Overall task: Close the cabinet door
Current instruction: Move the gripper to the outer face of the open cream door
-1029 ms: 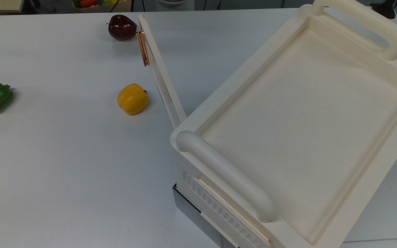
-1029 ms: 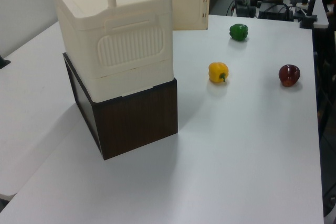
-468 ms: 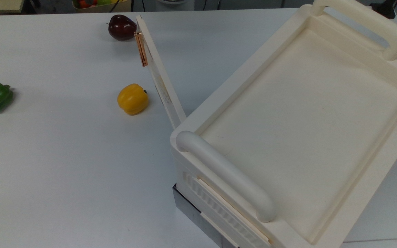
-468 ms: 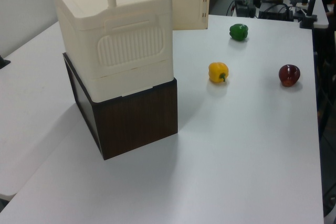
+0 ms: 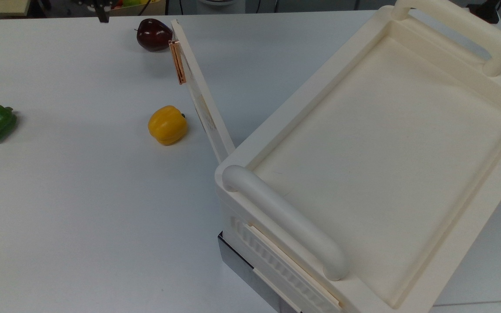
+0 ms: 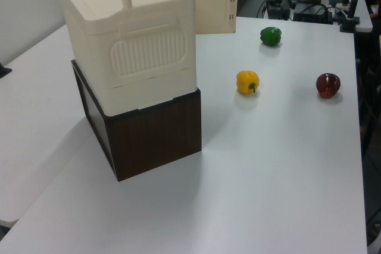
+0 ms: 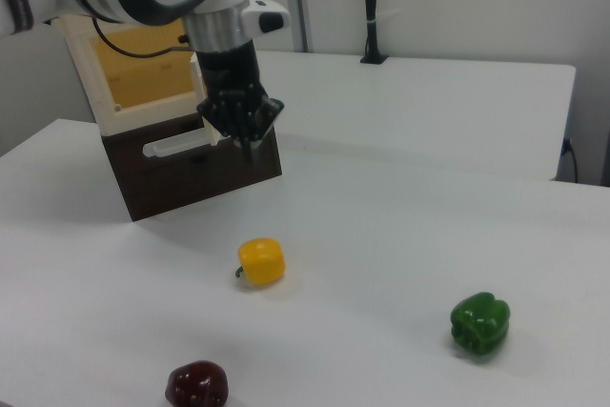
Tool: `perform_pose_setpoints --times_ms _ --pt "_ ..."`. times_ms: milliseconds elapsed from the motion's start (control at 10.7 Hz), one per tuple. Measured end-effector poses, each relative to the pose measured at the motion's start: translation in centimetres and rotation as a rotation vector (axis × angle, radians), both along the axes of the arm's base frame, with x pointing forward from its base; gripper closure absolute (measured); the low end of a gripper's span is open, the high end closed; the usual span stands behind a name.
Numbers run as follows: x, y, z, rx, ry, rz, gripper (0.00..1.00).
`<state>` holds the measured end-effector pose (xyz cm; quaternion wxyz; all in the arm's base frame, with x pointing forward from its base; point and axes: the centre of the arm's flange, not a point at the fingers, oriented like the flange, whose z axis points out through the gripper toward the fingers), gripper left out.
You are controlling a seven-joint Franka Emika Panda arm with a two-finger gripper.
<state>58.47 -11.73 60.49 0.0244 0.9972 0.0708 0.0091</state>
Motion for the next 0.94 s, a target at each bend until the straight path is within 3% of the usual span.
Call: perform_pose_setpoints --times_ms 281,655,936 --pt "1.9 0.1 0.0 0.010 -0.111 0.189 0.99" --pt "4.2 0.5 2.0 0.024 -0.353 0.365 0.99" --pt "5.3 1.0 1.8 0.061 -0.438 0.472 0.99"
